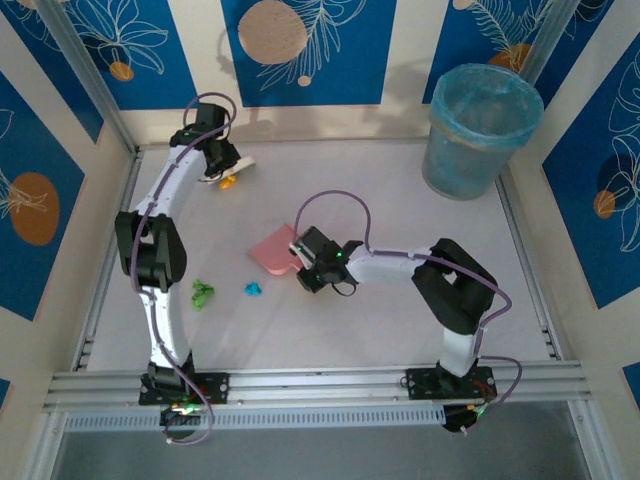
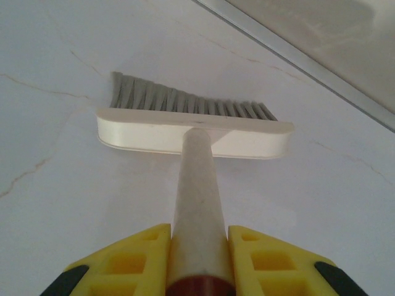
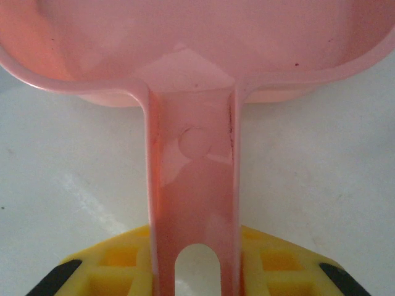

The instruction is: Sweep away the paper scraps from the table

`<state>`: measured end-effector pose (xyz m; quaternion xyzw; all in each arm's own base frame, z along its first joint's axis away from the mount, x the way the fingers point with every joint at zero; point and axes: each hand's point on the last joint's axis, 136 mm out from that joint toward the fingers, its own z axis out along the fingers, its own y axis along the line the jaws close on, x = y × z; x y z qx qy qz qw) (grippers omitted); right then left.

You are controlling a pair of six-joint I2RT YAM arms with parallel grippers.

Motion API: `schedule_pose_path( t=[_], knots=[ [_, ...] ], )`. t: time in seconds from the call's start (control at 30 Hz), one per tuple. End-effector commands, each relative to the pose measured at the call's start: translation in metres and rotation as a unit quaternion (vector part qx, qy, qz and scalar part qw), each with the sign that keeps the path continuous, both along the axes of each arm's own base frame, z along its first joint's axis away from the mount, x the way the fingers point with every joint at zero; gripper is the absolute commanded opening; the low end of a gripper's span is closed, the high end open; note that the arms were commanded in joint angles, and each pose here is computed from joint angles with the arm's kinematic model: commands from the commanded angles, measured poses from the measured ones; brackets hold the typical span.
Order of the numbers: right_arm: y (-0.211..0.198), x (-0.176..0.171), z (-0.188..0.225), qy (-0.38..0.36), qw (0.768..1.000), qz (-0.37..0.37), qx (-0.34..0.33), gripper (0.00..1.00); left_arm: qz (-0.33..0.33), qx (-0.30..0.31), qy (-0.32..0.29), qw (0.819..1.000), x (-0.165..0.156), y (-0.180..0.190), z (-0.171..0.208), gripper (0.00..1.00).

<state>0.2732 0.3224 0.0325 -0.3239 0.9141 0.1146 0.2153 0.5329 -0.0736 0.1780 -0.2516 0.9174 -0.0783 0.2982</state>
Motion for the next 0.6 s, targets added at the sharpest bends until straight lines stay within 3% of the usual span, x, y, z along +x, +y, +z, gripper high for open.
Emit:
schedule_pose_path(
  t=[0.0,0.27,0.57],
  knots=[
    [0.004,0.005,0.012,0.006,1.0,-0.006,0.021,0.0,-0.046,-0.04,-0.002,0.998,-0.023,-0.029,0.011,0.0],
    [-0.003,0.009,0.017,0.01,0.999,-0.023,0.036,0.0,-0.091,-0.138,-0.018,0.986,-0.084,-0.085,0.0,0.0],
    [-0.02,0.019,0.02,0.009,0.997,-0.063,0.035,0.0,-0.143,-0.167,-0.019,0.975,-0.151,-0.136,-0.004,0.0]
  ],
)
